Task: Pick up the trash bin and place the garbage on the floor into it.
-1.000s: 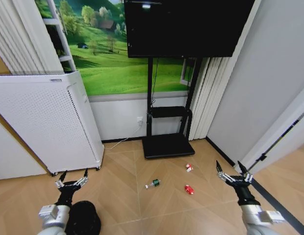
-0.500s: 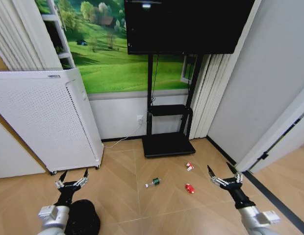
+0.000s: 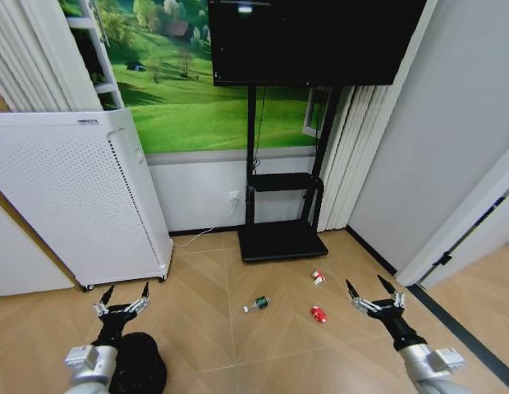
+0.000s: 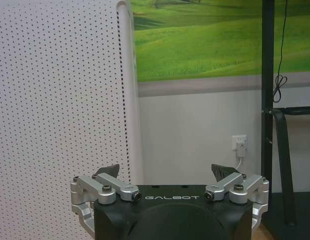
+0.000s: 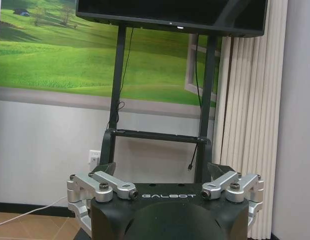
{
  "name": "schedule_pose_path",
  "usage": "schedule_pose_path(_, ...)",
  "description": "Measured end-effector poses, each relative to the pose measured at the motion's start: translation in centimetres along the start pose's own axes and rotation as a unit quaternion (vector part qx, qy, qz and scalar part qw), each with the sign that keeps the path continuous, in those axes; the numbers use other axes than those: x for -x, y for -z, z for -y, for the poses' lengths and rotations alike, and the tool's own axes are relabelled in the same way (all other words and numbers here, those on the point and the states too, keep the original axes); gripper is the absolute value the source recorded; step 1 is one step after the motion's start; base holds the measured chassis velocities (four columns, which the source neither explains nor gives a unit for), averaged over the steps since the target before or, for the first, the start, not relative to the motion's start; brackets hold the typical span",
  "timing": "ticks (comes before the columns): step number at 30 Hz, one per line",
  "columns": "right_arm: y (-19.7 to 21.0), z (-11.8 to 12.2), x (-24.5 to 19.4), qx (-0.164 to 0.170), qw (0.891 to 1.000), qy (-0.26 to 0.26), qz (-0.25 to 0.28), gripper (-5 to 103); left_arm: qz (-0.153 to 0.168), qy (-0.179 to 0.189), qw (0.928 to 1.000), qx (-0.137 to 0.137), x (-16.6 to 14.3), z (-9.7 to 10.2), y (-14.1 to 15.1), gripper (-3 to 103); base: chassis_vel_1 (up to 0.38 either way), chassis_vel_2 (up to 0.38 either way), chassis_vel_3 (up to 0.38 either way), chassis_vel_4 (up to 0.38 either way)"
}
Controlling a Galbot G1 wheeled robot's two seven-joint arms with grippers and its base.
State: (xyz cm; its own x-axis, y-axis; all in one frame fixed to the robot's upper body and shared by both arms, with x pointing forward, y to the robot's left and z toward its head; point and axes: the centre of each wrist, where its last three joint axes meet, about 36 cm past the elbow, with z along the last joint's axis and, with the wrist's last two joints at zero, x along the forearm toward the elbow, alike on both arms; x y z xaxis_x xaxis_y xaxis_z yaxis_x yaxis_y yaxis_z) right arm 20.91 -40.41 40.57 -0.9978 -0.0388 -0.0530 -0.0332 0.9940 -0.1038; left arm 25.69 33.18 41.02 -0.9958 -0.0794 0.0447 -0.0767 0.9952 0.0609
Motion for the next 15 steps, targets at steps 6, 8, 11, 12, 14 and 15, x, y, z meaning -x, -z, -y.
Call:
schedule_pose_path(6, -0.13, -0.12, 0.02, 0.003, 1.0, -0.004, 0.0, 100, -0.003, 0.001, 1.0, 0.0, 0.13, -0.01, -0.28, 100, 0.0, 0.0, 0.0, 0.0)
schedule_pose_path(8, -0.18, -0.09, -0.02, 0.003, 1.0, -0.004, -0.001, 100, -0.003, 0.001, 1.0, 0.0, 0.15, -0.02, -0.3, 100, 0.0, 0.0, 0.0, 0.0)
schedule_pose_path(11, -0.31, -0.04, -0.09, 0.004, 1.0, -0.005, -0.002, 100, -0.004, 0.001, 1.0, 0.0, 0.18, -0.06, -0.42, 100, 0.0, 0.0, 0.0, 0.0)
schedule_pose_path(12, -0.33, -0.05, -0.09, 0.004, 1.0, -0.006, -0.002, 100, -0.004, 0.001, 1.0, 0.001, 0.18, -0.08, -0.45, 100, 0.0, 0.0, 0.0, 0.0)
schedule_pose_path(14, -0.34, -0.07, -0.09, 0.004, 1.0, -0.006, -0.002, 100, -0.005, 0.001, 1.0, 0.001, 0.19, -0.1, -0.47, 100, 0.0, 0.0, 0.0, 0.0)
schedule_pose_path(15, -0.35, -0.08, -0.09, 0.004, 1.0, -0.006, -0.002, 100, -0.004, 0.001, 1.0, 0.002, 0.2, -0.11, -0.45, 100, 0.0, 0.0, 0.0, 0.0)
